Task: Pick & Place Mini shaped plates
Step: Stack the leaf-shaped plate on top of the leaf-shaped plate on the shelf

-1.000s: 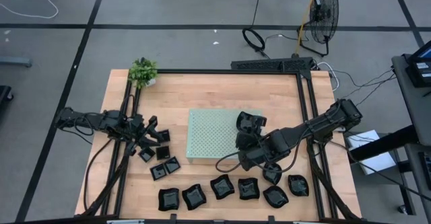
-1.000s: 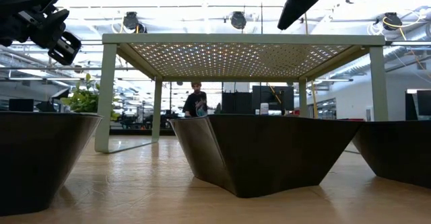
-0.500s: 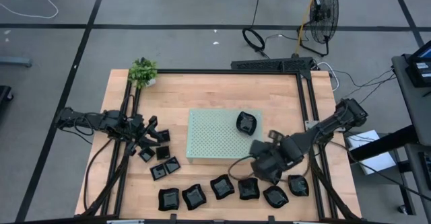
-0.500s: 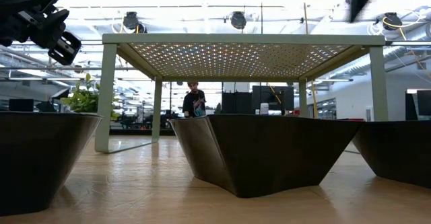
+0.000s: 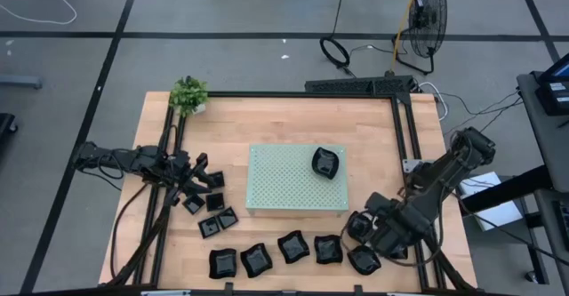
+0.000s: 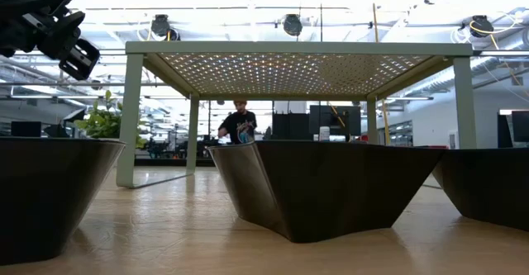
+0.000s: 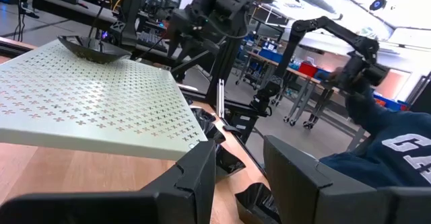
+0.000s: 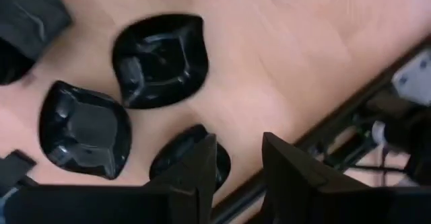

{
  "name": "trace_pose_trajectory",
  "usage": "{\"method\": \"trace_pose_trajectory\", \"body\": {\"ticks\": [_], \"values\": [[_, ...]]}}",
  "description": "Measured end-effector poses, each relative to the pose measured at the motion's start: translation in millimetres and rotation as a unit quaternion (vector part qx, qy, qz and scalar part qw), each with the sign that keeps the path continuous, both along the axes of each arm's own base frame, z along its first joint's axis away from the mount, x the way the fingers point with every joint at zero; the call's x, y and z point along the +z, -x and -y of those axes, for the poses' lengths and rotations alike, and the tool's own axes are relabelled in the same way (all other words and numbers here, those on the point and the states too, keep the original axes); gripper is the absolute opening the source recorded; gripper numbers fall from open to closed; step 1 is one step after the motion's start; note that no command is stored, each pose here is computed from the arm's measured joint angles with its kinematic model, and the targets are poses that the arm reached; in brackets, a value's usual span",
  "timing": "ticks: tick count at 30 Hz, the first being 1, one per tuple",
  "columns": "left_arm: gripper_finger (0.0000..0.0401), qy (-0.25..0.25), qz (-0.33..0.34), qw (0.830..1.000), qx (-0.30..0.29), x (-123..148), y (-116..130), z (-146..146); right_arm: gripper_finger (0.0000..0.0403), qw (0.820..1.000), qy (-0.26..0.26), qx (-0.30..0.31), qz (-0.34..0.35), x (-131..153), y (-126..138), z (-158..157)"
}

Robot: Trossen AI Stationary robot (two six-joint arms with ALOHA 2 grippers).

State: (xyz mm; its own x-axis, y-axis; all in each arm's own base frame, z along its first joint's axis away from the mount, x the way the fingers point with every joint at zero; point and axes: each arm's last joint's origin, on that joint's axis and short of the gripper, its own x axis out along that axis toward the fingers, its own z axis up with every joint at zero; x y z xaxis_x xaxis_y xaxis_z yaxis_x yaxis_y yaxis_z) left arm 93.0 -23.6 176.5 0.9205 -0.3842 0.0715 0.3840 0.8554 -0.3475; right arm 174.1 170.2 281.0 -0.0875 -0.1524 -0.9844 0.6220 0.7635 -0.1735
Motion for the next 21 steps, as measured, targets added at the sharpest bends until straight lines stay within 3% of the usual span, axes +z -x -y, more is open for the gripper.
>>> {"method": "trace_pose_trajectory", "body": {"ticks": [9,15,21], "values": [[0.0129,0.0,0.0,1.0,0.0,0.0,0.0,0.0,0.012,0.992,-0.12,-0.025,0.03,-53.0,39.3,8.0],[0.0129,0.0,0.0,1.0,0.0,0.0,0.0,0.0,0.0106,0.983,-0.169,-0.027,0.062,-93.8,52.9,23.0],[0.0129,0.0,0.0,1.0,0.0,0.0,0.0,0.0,0.0095,0.973,-0.225,-0.025,0.045,-124.2,62.8,30.4]]}}
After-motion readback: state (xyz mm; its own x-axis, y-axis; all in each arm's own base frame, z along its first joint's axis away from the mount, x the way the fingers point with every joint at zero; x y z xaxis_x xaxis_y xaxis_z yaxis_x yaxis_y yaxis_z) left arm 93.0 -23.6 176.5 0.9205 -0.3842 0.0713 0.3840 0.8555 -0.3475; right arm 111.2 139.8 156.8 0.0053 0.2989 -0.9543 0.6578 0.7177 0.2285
